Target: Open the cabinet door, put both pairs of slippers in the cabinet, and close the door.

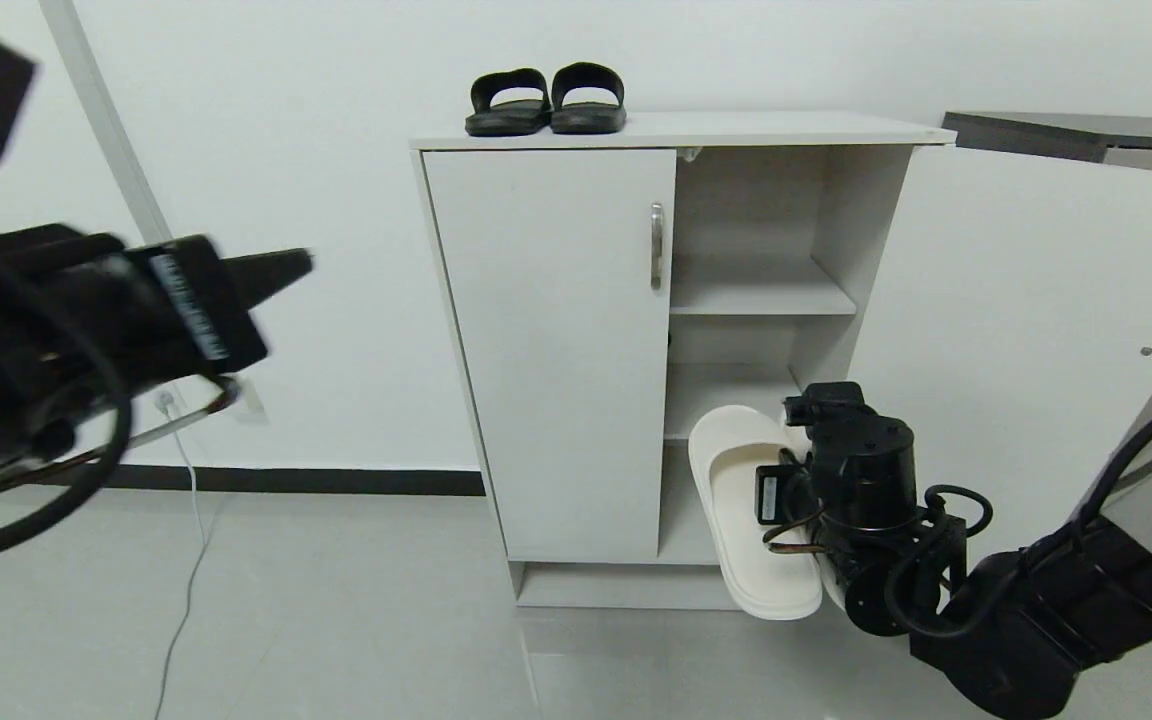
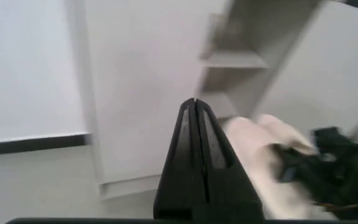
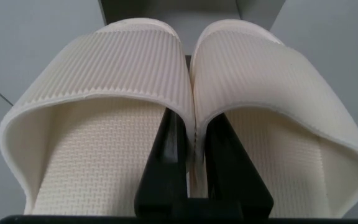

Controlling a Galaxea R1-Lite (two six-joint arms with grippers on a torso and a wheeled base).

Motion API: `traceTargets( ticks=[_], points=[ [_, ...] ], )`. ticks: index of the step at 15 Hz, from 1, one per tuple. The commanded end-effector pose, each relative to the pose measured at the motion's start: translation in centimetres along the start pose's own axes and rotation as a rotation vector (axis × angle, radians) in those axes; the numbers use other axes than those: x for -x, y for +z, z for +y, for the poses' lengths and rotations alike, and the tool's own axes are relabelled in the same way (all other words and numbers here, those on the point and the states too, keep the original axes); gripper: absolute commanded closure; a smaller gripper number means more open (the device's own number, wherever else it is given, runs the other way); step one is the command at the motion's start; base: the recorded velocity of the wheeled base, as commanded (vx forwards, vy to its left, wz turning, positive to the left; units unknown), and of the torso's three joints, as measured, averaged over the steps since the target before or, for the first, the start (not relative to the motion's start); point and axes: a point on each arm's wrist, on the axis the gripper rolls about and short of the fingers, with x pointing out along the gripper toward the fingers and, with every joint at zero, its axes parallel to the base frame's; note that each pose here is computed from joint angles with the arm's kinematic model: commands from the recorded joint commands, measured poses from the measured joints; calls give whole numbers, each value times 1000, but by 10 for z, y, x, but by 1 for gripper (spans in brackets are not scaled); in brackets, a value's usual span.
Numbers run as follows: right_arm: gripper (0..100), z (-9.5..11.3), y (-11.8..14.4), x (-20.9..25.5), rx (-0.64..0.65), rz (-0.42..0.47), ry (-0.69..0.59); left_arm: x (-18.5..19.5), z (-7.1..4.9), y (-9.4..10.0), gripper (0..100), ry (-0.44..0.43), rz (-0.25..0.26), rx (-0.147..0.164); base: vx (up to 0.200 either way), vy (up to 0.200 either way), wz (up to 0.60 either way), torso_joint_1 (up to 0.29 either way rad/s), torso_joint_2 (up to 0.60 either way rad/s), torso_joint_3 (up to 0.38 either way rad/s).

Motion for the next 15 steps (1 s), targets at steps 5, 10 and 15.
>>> traceTargets(
  ticks=[5,10,15],
  points=[
    [100,-1,-3,-1,5,6,-7,145,64,-105,100,515,-102,-75,0,0,0,0,0,0],
    [100,1,-5,0,14,13,-2,186,67,-182,100,688,-57,-89,0,0,0,0,0,0],
    [100,1,-7,2,19,18,3,187,64,-205,100,478,15,-92,0,0,0,0,0,0]
  ],
)
